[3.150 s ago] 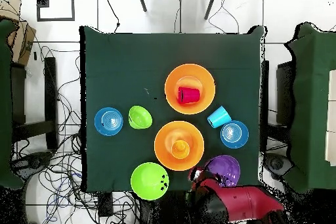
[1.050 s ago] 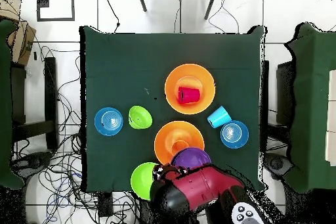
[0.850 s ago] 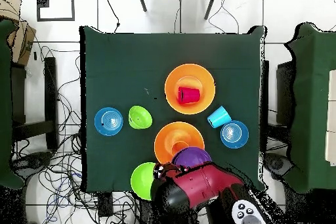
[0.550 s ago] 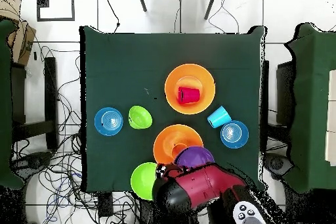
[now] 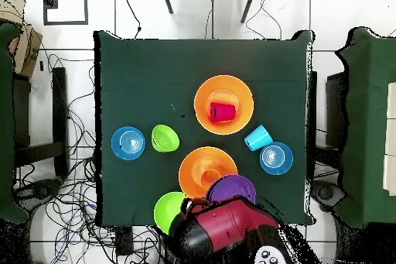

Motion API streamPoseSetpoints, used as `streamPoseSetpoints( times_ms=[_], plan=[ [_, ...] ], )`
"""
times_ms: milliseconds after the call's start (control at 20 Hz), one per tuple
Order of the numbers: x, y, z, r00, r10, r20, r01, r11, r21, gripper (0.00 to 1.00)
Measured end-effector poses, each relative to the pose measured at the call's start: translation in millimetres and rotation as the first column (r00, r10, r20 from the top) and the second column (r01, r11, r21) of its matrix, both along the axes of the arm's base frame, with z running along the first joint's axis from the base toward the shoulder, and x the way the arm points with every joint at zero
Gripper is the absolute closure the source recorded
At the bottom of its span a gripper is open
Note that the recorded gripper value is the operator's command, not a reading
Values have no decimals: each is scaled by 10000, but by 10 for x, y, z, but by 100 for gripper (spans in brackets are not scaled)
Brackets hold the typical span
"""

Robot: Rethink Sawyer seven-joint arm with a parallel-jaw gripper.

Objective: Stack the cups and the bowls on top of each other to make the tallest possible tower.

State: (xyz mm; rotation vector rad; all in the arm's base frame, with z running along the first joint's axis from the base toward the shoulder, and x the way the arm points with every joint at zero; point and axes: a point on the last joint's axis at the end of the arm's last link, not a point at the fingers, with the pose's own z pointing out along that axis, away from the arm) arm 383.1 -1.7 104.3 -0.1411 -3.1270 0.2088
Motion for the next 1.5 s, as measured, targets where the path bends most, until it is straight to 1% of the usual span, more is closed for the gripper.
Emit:
streamPoseSetpoints(
  times_ms=[100,150,200,350,550,750,1050,1350,1500],
  plan=[
    [-19,29,36,9999,74,-86,-76,9997,-221,100],
    [-21,34,44,9999,85,-98,-88,9996,-259,100],
    [-29,50,83,9999,83,-139,-89,9991,-415,100],
    [-29,59,132,9999,52,-131,-59,9983,-576,100],
    [-27,17,195,9999,-71,-108,62,9962,-867,100],
    [-15,-20,208,9999,-158,-58,152,9950,-989,100],
    [23,-58,159,9997,-239,-109,225,9931,-1148,100],
    [57,-6,69,9996,-76,-254,42,9916,-1294,100],
    [50,21,11,9992,25,-392,-81,9895,-1446,100]
  ],
)
